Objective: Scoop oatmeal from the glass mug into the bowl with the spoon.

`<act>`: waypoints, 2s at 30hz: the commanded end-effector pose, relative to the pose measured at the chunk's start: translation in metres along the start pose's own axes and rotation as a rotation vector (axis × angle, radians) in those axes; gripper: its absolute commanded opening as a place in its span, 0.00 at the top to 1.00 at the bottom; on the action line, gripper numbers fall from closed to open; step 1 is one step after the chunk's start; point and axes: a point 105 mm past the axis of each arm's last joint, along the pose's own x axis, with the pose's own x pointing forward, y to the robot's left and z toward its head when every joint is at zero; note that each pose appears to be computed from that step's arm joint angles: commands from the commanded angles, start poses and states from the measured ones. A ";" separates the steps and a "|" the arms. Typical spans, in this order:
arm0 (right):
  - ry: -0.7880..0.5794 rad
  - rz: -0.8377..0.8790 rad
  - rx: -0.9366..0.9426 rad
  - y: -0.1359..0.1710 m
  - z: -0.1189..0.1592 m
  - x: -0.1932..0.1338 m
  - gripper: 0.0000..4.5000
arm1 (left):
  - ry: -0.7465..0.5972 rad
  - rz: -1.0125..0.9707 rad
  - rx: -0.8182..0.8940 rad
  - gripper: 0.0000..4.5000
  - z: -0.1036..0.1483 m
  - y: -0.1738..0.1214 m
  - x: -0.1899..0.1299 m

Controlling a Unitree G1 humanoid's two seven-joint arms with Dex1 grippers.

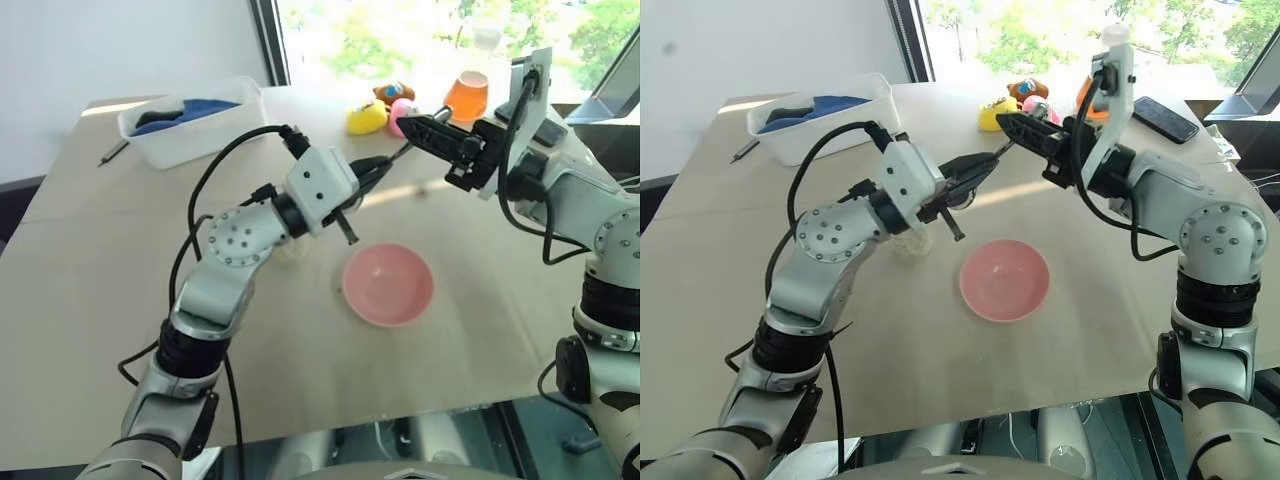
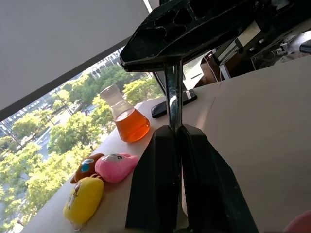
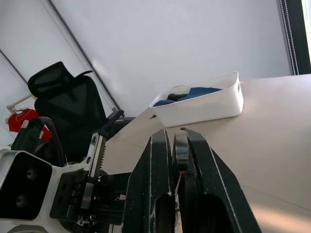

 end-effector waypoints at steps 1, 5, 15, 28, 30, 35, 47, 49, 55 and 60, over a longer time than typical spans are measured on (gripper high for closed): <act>-0.050 0.040 -0.034 0.010 0.013 -0.002 1.00 | -0.024 0.069 0.065 0.67 0.010 0.012 -0.007; -0.037 0.020 -0.024 0.002 0.009 -0.005 1.00 | -0.062 0.135 0.081 0.42 0.023 0.021 -0.025; -0.046 -0.064 0.015 -0.034 0.016 -0.020 1.00 | -0.128 0.706 -0.114 0.42 0.045 0.093 -0.110; -0.024 -0.157 0.001 -0.060 0.015 -0.040 1.00 | 0.285 0.795 -0.266 0.42 -0.042 0.012 -0.198; -0.022 -0.145 0.009 -0.056 0.014 -0.041 1.00 | 0.309 0.777 -0.266 0.42 -0.052 0.008 -0.201; -0.010 -0.164 -0.002 -0.055 0.011 -0.043 1.00 | 0.315 0.714 -0.271 0.42 -0.073 0.006 -0.193; -0.028 -0.205 -0.022 -0.054 0.014 -0.046 1.00 | 0.330 0.615 -0.255 0.42 -0.103 0.009 -0.178; -0.027 -0.207 -0.023 -0.053 0.015 -0.046 1.00 | 0.335 0.596 -0.250 0.42 -0.106 0.008 -0.175; -0.025 -0.217 -0.026 -0.053 0.016 -0.047 1.00 | 0.328 0.594 -0.235 0.42 -0.117 0.017 -0.167; -0.014 -0.220 -0.030 -0.054 0.014 -0.047 1.00 | 0.323 0.575 -0.240 0.42 -0.125 0.020 -0.158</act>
